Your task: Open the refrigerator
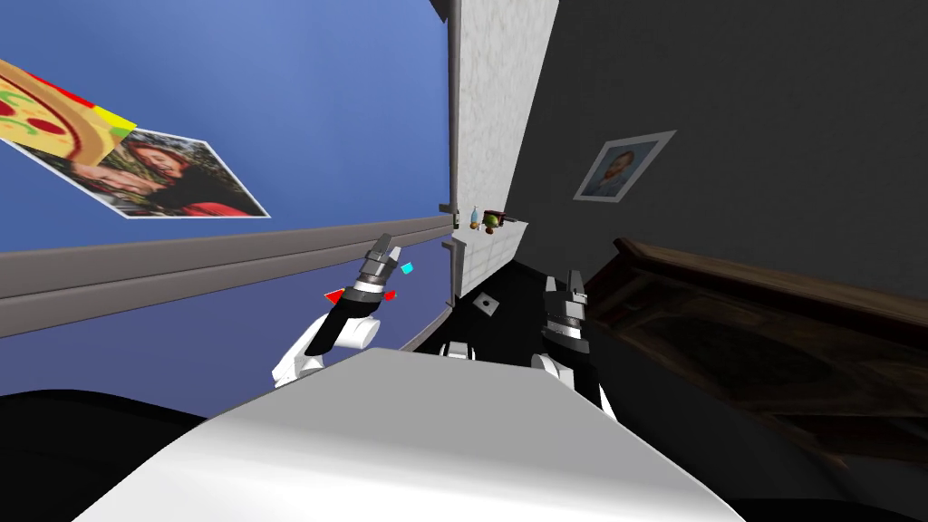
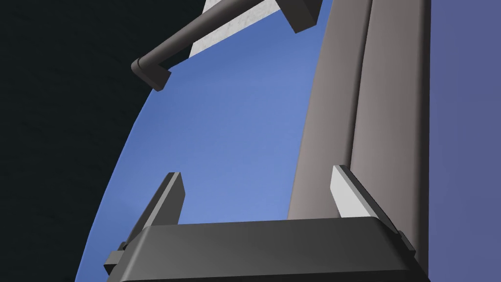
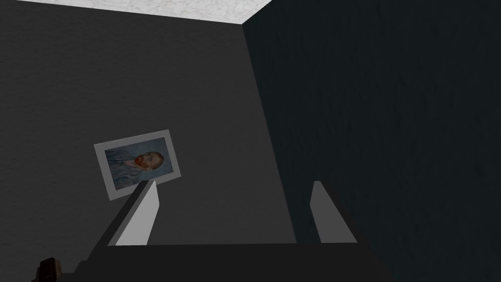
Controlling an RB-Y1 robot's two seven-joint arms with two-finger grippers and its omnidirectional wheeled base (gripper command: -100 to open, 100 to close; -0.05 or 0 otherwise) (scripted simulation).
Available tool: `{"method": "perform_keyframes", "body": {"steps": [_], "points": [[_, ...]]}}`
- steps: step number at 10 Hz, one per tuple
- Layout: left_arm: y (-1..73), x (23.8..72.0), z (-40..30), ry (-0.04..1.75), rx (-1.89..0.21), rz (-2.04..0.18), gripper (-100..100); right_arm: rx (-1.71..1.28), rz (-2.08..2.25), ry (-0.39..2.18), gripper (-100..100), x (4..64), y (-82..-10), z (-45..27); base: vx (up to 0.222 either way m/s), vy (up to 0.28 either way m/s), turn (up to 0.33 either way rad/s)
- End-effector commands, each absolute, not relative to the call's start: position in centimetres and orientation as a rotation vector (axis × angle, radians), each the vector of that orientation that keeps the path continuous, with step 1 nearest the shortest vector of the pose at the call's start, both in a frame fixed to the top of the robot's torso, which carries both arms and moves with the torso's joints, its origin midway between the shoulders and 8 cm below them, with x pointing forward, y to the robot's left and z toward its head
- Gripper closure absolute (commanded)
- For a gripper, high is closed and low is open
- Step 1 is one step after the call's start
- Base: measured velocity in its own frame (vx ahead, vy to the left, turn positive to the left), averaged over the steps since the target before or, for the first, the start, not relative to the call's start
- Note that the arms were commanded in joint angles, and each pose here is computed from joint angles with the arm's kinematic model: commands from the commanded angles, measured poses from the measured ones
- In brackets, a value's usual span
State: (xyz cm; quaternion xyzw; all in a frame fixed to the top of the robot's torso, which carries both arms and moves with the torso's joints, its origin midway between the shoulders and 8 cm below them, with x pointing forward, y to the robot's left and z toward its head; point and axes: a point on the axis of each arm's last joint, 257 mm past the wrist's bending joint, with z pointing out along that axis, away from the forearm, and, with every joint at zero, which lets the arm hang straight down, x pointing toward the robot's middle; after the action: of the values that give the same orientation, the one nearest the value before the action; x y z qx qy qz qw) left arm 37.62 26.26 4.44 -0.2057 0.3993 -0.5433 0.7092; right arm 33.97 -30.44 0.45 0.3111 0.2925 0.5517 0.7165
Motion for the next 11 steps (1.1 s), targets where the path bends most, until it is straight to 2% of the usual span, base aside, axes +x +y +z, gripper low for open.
{"method": "perform_keyframes", "body": {"steps": [1, 11], "points": [[26.4, 38.7, 4.6, 0.923, -0.472, -1.202, -100, 0.688, 1.221, 0.647, 0, 34.0, -30.4, 0.5, 0.034, -0.064, 0.011], [27.2, 42.4, 5.9, 1.038, -0.518, -1.186, -100, 0.688, 1.221, 0.647, 0, 34.0, -30.4, 0.5, 0.037, -0.06, 0.013]]}}
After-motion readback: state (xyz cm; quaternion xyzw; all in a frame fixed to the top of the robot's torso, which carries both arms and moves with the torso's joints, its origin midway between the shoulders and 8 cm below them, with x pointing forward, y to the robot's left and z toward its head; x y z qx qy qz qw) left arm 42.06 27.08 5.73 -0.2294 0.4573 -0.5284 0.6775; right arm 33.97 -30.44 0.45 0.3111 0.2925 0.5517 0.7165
